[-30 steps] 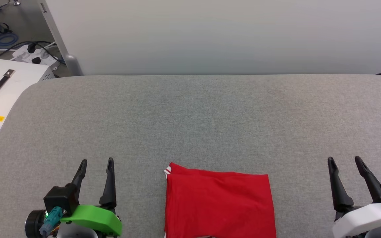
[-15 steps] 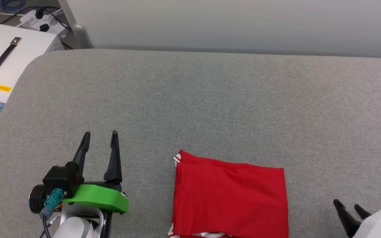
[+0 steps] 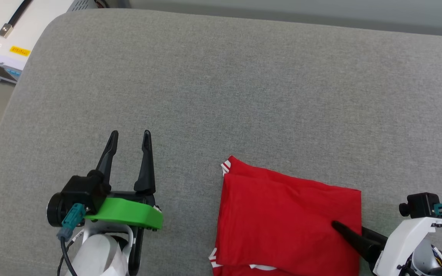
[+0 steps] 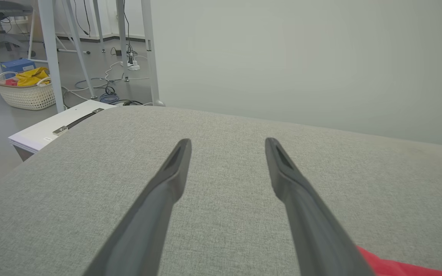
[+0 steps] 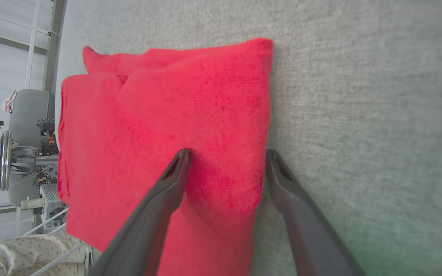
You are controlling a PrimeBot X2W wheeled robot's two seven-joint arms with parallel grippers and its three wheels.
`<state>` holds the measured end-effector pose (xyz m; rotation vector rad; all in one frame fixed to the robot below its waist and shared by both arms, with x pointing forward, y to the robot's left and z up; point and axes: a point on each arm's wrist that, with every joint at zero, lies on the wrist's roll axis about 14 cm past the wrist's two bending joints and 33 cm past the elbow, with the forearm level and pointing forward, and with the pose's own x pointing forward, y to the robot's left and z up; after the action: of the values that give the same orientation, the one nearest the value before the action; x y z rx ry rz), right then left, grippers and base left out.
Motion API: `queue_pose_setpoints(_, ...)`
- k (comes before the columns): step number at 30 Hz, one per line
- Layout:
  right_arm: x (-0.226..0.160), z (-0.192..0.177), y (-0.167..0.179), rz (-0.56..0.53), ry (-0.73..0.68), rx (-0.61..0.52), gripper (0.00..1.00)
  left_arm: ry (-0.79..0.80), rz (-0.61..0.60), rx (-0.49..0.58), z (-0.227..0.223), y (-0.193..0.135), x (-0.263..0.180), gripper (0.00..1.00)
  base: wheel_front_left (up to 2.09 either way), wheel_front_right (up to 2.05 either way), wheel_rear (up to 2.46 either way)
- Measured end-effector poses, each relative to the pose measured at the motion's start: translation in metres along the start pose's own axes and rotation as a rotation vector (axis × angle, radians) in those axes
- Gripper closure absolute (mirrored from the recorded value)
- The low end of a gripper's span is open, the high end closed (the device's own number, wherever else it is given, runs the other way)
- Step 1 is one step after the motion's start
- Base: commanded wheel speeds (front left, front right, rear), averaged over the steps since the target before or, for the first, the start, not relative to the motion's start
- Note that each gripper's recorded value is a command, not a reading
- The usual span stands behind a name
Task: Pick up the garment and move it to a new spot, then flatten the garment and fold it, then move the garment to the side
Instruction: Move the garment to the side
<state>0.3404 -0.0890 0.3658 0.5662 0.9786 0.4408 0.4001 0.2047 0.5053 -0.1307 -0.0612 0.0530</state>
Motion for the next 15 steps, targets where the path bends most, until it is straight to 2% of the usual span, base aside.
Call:
queue_pose_setpoints(2, 0.006, -0.005, 0.001, 0.01, 0.048, 0.004, 0.0, 0.011, 0.009, 0.005, -0.004, 0.003, 0.0, 0.0, 0.0, 0.0, 0.0)
queue_pose_setpoints(3, 0.007, -0.006, 0.001, 0.013, 0.063, 0.001, 0.53, 0.016, 0.012, 0.007, -0.006, 0.004, 0.0, 0.0, 0.0, 0.0, 0.0)
queue_pose_setpoints(4, 0.009, -0.006, 0.001, 0.017, 0.076, -0.004, 0.84, 0.018, 0.017, 0.01, -0.007, 0.005, 0.0, 0.0, 0.0, 0.0, 0.0)
queue_pose_setpoints(5, 0.011, -0.007, 0.002, 0.021, 0.089, -0.006, 1.0, 0.02, 0.021, 0.011, -0.008, 0.006, 0.0, 0.0, 0.0, 0.0, 0.0)
queue_pose_setpoints(9, 0.015, -0.009, 0.004, 0.025, 0.11, -0.015, 1.0, 0.019, 0.031, 0.017, -0.008, 0.01, 0.001, 0.0, 0.0, 0.0, 0.0)
queue_pose_setpoints(15, 0.003, 0.013, 0.013, 0.007, 0.025, -0.121, 1.0, -0.02, 0.033, 0.028, 0.006, 0.013, -0.003, 0.0, 0.0, 0.0, 0.0)
